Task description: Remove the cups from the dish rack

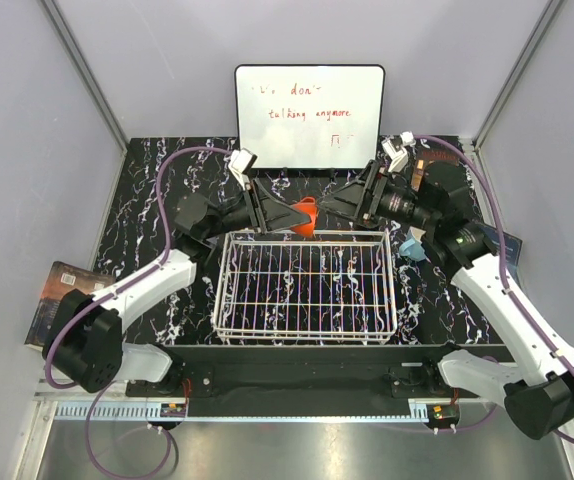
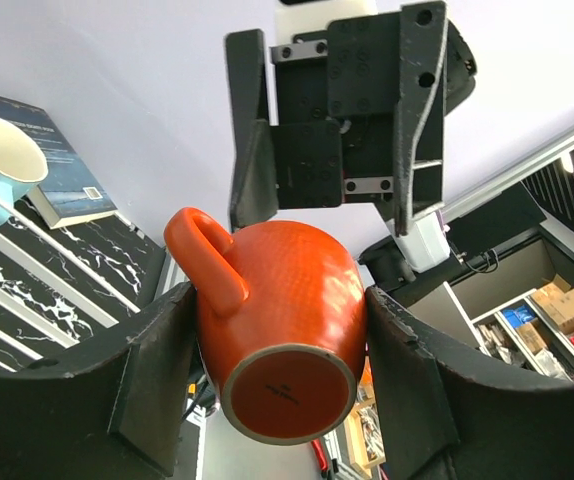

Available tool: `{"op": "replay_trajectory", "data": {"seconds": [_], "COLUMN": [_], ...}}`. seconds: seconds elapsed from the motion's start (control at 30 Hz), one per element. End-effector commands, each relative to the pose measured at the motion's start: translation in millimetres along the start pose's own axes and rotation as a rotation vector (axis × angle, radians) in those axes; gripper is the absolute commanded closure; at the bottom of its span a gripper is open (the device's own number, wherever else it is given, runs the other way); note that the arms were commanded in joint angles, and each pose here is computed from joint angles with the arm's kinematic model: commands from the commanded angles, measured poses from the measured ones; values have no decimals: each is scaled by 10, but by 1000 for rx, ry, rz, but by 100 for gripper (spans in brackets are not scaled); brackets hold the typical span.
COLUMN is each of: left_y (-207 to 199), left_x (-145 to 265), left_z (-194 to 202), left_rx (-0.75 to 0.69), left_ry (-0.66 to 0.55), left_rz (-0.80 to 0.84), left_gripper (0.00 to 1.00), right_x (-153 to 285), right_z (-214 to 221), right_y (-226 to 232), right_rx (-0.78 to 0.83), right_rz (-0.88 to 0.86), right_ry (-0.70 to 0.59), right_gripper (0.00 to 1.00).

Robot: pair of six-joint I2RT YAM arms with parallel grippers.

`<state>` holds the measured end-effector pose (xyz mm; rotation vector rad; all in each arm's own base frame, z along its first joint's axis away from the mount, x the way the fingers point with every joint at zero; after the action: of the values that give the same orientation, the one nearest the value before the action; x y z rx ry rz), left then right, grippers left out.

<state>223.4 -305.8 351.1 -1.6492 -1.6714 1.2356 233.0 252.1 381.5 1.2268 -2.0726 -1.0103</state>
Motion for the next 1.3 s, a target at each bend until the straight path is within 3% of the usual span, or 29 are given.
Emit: {"op": "replay_trajectory", "data": {"seconds": [0.0, 0.3, 0.5, 0.57, 0.63, 0.77, 1.13, 1.27], "left_y": [-206, -126, -53, -43, -26, -18, 339, 314], "left_x": [-25, -206, -291, -292, -304, -320, 23, 54], "left_z": [61, 209, 273, 263, 248, 225, -19, -57], "left_rx": [-67, -30, -17, -22, -29, -50, -103, -113], "left_ry": [24, 77, 102, 99, 98, 102, 25, 12], "left_rz": [85, 98, 94, 89, 73, 46, -160, -160], "left_gripper": [100, 100, 100, 100, 100, 100, 100, 100], "right_x": [-54, -142, -165, -162, -140, -90, 11, -8], "right_z": [-31, -73, -57, -41, -54, -46, -74, -39], "right_y": [121, 128, 114, 113, 119, 73, 100, 73], "right_rx": [4, -7, -21, -21, -10, 8, 48, 32], "right_rz": [-79, -111, -117, -120, -109, -59, -19, -21], "right_ry": [10, 20, 34, 42, 28, 15, -21, 0], "right_gripper": [27, 30, 50, 48, 35, 21, 18, 18]}}
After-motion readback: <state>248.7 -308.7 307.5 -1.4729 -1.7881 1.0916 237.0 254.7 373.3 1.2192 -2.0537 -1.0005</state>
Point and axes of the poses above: each gripper's point midway between its finger pads, its own x axis back along the fingers, its own y axis along the line the jaws close on, z = x × y, the point moved 1 cm from there along x, back along the fingers, and after that the axes turned 4 degrees about x, right-handed, at the moved point
